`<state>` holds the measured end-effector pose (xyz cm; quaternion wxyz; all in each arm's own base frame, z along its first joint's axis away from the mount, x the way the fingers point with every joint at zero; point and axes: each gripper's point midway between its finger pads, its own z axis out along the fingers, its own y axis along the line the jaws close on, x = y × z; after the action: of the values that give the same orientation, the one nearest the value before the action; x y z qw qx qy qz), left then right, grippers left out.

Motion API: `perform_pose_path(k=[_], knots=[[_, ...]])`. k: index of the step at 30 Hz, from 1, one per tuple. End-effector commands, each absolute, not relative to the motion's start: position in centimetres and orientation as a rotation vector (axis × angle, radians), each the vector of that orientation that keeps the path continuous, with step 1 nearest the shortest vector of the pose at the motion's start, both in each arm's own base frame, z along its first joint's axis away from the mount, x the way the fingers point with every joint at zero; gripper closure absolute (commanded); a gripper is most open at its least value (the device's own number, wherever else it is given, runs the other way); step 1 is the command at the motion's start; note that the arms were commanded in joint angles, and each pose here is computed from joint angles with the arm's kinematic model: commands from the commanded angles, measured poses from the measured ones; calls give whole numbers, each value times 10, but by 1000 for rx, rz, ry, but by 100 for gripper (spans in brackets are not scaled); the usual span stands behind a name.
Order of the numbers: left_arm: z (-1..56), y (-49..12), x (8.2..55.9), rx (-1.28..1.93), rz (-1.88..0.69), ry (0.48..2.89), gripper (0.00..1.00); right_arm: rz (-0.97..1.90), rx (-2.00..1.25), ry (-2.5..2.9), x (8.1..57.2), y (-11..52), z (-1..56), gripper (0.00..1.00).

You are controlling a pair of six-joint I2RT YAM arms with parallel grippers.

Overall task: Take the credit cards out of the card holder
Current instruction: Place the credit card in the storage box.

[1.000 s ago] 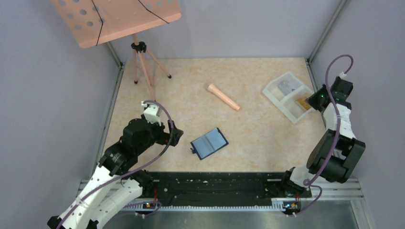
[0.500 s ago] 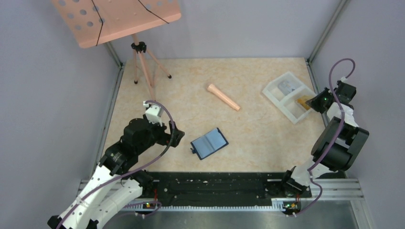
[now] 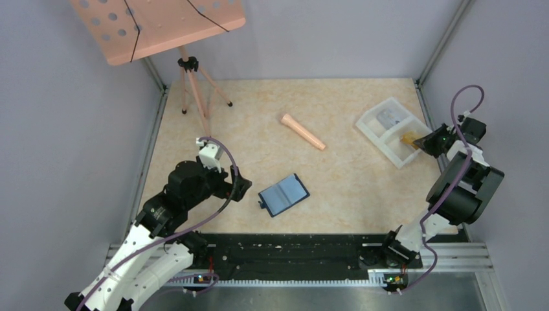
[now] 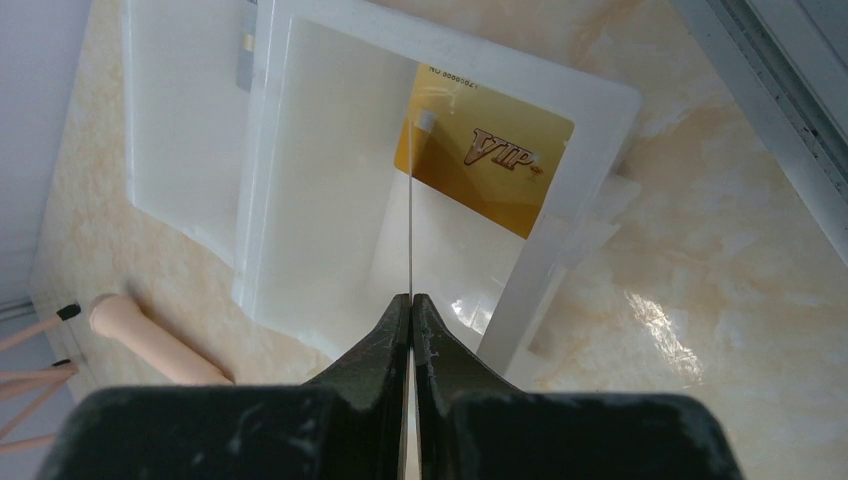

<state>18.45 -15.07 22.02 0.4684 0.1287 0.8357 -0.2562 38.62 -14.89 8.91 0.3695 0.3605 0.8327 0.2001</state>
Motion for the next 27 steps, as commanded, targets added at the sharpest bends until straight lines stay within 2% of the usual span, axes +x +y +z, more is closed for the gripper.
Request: perform_pose_path(k=[1,15,27], knots=[[229,-156,190,328,-650,1994,1,511,861,2050,406,-165,115,100],[229,-156,190,328,-648,1990,1,528,865,1990,416,-171,129,100],[229,-156,190,327,-647,1989,1,557,922,2016,419,-177,110,100]])
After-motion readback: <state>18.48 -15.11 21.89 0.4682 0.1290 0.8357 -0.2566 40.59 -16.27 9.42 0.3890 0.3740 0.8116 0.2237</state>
